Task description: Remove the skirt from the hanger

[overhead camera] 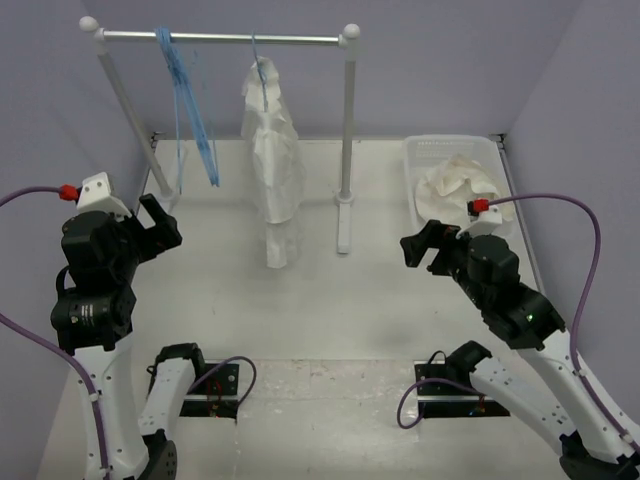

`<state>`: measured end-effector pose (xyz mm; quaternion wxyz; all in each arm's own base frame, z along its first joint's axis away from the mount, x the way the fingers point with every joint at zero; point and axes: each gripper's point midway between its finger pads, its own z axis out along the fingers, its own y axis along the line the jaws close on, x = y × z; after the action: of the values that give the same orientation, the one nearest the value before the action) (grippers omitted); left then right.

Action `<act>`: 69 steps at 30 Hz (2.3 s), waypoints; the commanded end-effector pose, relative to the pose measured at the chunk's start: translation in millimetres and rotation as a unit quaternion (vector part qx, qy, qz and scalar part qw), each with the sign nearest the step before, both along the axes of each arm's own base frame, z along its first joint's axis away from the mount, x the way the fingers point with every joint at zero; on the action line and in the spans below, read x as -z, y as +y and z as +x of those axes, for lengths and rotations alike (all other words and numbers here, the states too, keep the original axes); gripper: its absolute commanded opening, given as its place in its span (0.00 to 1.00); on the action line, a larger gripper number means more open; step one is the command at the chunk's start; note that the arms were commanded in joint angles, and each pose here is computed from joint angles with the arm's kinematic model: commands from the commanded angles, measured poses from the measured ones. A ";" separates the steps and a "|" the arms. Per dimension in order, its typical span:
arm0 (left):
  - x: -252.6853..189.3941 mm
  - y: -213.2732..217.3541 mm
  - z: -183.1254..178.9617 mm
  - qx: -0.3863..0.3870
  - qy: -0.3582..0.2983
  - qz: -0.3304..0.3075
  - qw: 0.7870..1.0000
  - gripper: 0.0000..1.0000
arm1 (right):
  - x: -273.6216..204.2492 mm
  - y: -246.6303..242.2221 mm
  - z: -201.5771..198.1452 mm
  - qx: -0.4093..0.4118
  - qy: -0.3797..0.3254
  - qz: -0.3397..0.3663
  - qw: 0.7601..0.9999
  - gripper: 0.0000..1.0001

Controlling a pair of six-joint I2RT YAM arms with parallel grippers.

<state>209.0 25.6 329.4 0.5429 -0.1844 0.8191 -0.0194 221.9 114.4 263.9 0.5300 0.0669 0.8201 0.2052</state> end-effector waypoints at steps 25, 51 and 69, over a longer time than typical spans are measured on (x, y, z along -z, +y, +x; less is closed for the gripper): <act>-184.4 -118.7 60.7 0.364 -0.240 -0.086 0.896 1.00 | -2.1 7.4 11.6 -0.009 -0.026 0.001 1.000 0.99; -101.4 -192.6 269.2 0.313 -0.140 0.040 0.939 0.91 | -10.1 3.2 21.2 0.006 -0.032 -0.023 0.999 0.99; -133.2 -196.2 280.9 0.236 -0.180 0.084 0.951 0.00 | -9.3 3.2 24.2 0.003 -0.032 -0.037 0.999 0.99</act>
<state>501.1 -172.5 397.7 0.6112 0.0809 0.7794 -0.1110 240.1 117.2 250.7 0.5355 0.0405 0.8265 0.1685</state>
